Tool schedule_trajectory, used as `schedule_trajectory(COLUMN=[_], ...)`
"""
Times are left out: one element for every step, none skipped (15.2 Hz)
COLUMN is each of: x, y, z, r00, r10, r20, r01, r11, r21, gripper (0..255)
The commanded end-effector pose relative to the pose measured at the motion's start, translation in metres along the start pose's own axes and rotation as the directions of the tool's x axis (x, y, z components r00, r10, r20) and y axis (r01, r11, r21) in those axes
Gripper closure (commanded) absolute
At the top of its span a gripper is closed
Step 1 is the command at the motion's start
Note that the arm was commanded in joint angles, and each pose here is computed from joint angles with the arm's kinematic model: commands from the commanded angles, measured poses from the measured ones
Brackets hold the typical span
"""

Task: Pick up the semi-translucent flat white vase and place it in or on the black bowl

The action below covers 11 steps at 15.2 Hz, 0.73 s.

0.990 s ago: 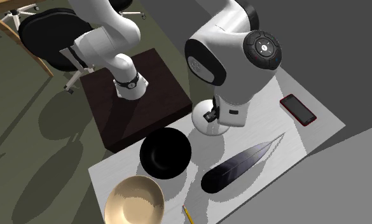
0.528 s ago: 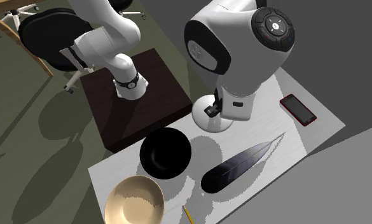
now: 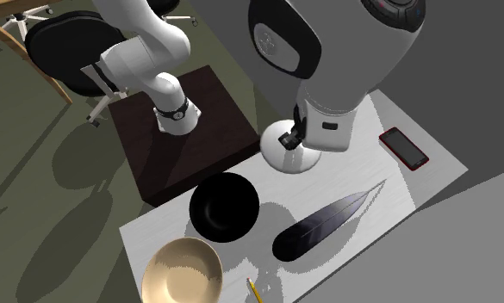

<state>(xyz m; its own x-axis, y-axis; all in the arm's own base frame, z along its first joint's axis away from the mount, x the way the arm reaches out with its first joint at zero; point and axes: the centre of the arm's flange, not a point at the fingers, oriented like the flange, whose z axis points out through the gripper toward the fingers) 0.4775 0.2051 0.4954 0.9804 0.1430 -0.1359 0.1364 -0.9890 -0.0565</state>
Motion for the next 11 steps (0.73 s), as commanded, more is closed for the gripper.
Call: schedule_trajectory(x=[-0.001, -0.002, -0.002, -0.003, -0.004, -0.005, -0.005, -0.006, -0.007, -0.008, -0.008], y=[0.012, 0.025, 0.038, 0.05, 0.063, 0.076, 0.089, 0.101, 0.114, 0.127, 0.14], z=[-0.01, -0.013, -0.016, -0.02, -0.023, -0.026, -0.03, -0.033, -0.036, -0.04, -0.043], r00=[1.0, 1.0, 1.0, 1.0, 1.0, 1.0, 1.0, 1.0, 1.0, 1.0, 1.0], r10=[0.0, 0.0, 0.0, 0.0, 0.0, 0.0, 0.0, 0.0, 0.0, 0.0, 0.0], r20=[0.0, 0.0, 0.0, 0.0, 0.0, 0.0, 0.0, 0.0, 0.0, 0.0, 0.0], r01=[0.0, 0.0, 0.0, 0.0, 0.0, 0.0, 0.0, 0.0, 0.0, 0.0, 0.0], r11=[1.0, 1.0, 1.0, 1.0, 1.0, 1.0, 1.0, 1.0, 1.0, 1.0, 1.0], r21=[0.0, 0.0, 0.0, 0.0, 0.0, 0.0, 0.0, 0.0, 0.0, 0.0, 0.0], gripper=[255, 255, 255, 255, 255, 255, 255, 255, 255, 255, 255])
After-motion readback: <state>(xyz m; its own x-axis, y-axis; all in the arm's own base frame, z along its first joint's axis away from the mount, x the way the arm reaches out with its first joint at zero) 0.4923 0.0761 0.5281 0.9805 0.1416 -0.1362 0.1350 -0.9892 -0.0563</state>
